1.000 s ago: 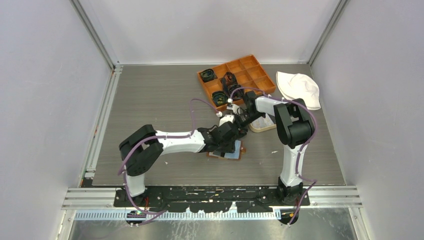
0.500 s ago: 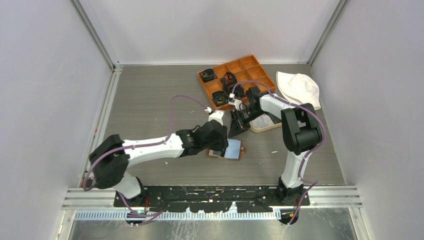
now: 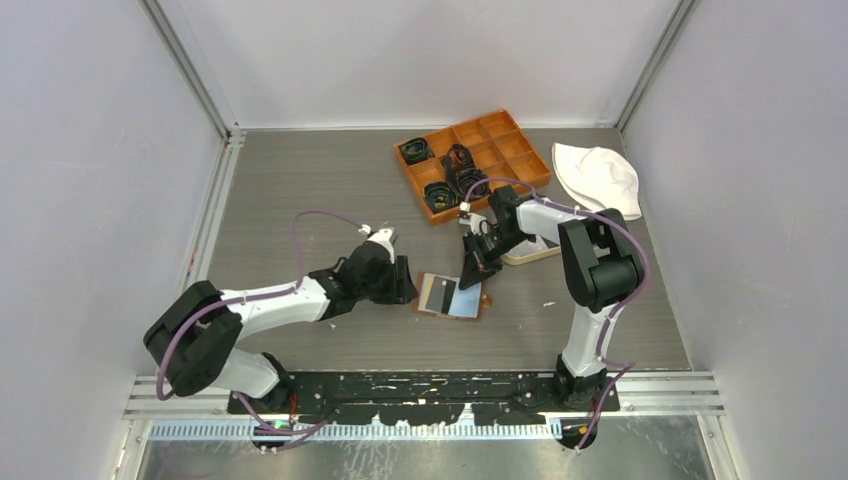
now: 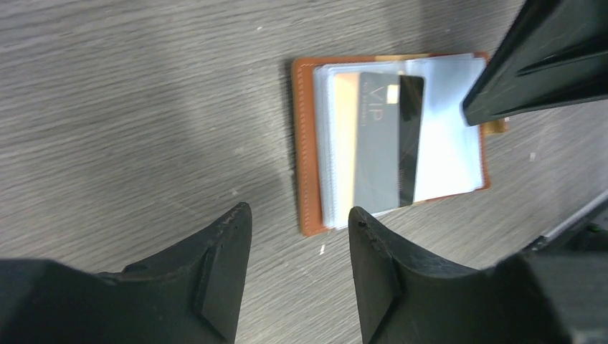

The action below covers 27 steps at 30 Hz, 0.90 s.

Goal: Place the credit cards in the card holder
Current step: Insert the credit card into the card holder.

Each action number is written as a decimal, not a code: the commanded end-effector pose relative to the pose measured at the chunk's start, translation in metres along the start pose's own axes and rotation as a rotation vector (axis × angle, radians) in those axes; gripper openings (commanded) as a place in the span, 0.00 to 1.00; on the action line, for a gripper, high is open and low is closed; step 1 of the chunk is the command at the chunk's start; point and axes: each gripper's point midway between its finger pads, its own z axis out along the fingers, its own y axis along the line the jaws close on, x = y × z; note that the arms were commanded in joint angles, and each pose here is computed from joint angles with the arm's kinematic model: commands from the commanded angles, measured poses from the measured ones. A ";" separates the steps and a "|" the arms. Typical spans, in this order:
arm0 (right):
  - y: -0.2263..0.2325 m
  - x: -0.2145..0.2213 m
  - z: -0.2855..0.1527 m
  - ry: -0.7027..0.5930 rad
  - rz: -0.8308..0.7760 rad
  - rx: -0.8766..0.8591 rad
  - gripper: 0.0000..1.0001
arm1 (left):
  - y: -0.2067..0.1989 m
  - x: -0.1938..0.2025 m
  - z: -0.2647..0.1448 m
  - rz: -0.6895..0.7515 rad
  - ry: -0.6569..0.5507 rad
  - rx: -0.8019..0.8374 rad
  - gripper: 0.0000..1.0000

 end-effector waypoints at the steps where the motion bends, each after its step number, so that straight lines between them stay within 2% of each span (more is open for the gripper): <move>1: 0.002 -0.004 0.006 0.001 0.017 0.002 0.01 | -0.038 -0.020 0.005 -0.027 -0.036 0.181 0.53; 12: 0.000 -0.003 0.028 0.059 0.017 0.011 0.01 | -0.030 0.002 0.027 -0.059 0.050 0.168 0.54; 27: 0.019 -0.019 0.026 0.016 -0.050 -0.032 0.03 | -0.047 0.018 0.037 -0.116 0.133 0.265 0.52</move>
